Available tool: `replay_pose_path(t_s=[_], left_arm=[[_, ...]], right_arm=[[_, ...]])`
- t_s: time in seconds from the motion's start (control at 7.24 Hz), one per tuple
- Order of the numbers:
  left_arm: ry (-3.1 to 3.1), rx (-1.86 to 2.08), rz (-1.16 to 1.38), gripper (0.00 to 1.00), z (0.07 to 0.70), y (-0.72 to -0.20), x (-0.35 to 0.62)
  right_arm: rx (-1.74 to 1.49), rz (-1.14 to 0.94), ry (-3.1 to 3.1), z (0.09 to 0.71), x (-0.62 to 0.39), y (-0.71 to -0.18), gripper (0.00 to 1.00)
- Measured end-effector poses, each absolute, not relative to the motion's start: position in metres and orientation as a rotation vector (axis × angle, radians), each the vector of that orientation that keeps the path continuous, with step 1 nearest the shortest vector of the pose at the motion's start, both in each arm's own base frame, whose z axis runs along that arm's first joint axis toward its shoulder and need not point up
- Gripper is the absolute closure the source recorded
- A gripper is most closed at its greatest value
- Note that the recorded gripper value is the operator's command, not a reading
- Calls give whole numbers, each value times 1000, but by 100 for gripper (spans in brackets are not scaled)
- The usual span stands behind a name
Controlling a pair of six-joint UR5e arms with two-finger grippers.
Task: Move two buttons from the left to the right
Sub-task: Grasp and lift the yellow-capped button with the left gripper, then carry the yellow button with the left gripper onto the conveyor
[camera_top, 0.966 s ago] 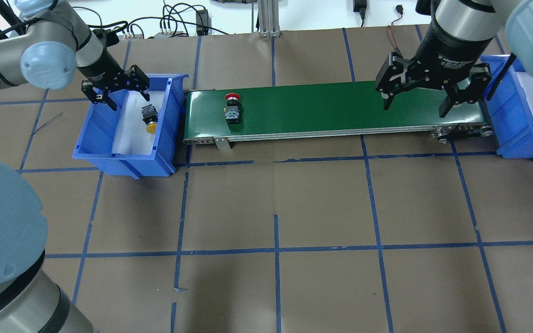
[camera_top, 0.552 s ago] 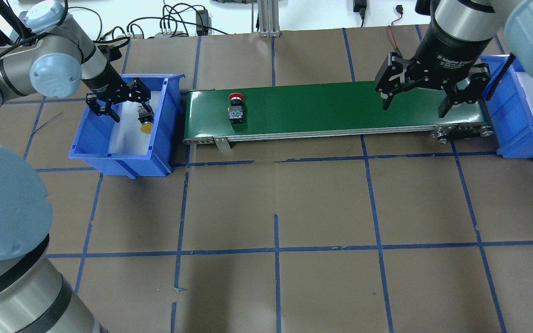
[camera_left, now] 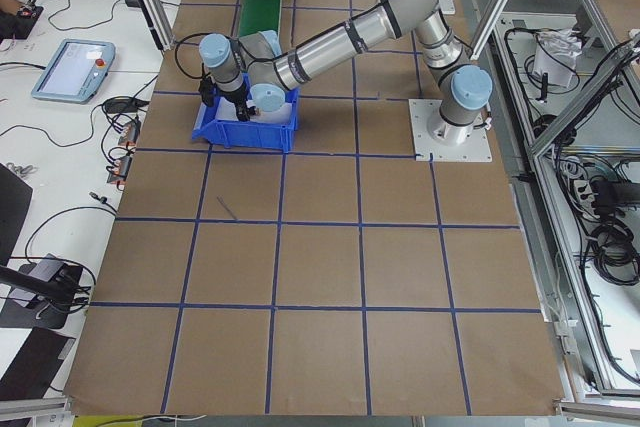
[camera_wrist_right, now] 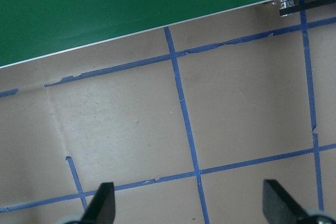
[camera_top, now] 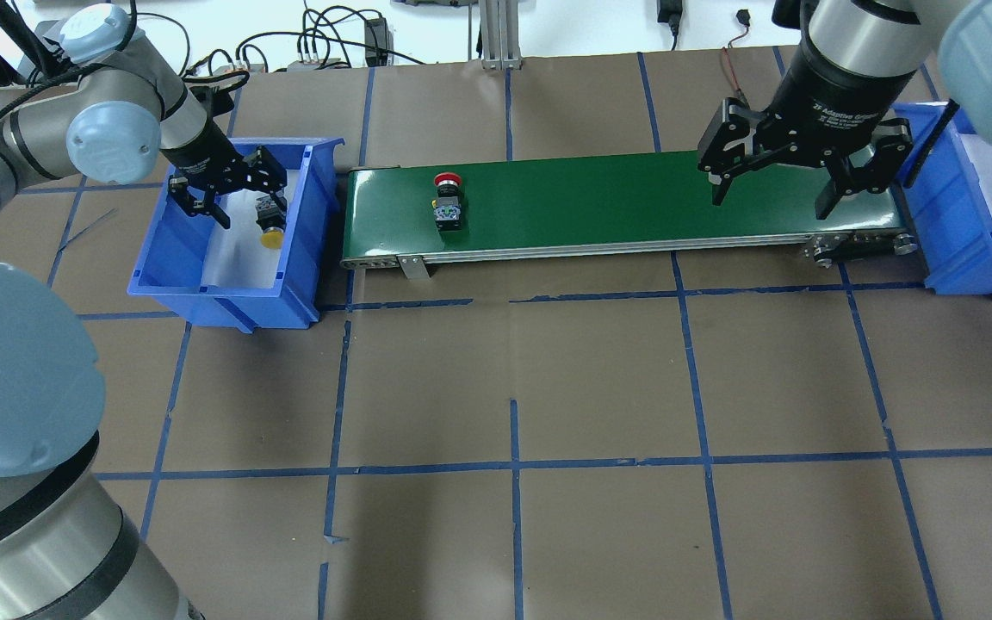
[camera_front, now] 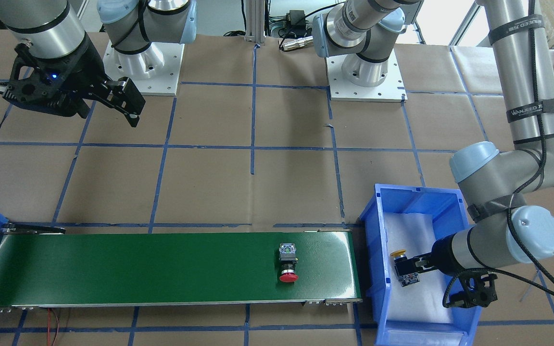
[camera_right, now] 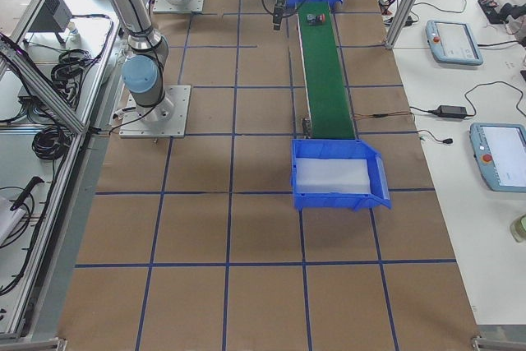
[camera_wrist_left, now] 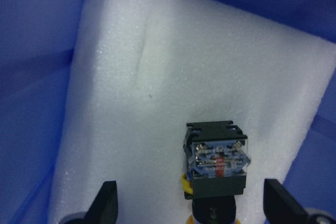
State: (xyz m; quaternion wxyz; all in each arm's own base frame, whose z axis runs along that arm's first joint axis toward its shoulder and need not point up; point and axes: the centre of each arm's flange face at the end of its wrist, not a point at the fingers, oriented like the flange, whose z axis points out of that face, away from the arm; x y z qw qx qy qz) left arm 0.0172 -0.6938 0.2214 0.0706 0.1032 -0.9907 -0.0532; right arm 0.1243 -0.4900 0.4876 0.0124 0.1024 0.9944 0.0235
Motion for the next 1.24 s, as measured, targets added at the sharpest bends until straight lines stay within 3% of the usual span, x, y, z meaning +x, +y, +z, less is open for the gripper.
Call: replay_pose_path(t_s=[0.14,0.28,0.41,0.55,0.69,0.97,1.24], left_arm=[[-2980,297,-165,46,219,-694,14],[-2981,280,-169,60,217,-694,10],[-2982,271,-171,64,216,-695,8],[-2984,267,-172,78,216,-695,6],[-2986,265,-172,83,218,-694,4],[-2993,256,-147,82,236,-691,3],[-3015,219,-116,82,304,-669,3]], right_arm=[[319,74,3099,488,124,-490,0],[319,75,3100,487,124,-490,0],[319,75,3100,487,124,-490,0],[319,73,3099,487,124,-490,0],[319,72,3098,488,124,-490,0],[320,73,3098,487,125,-490,0],[320,73,3098,488,125,-490,0]])
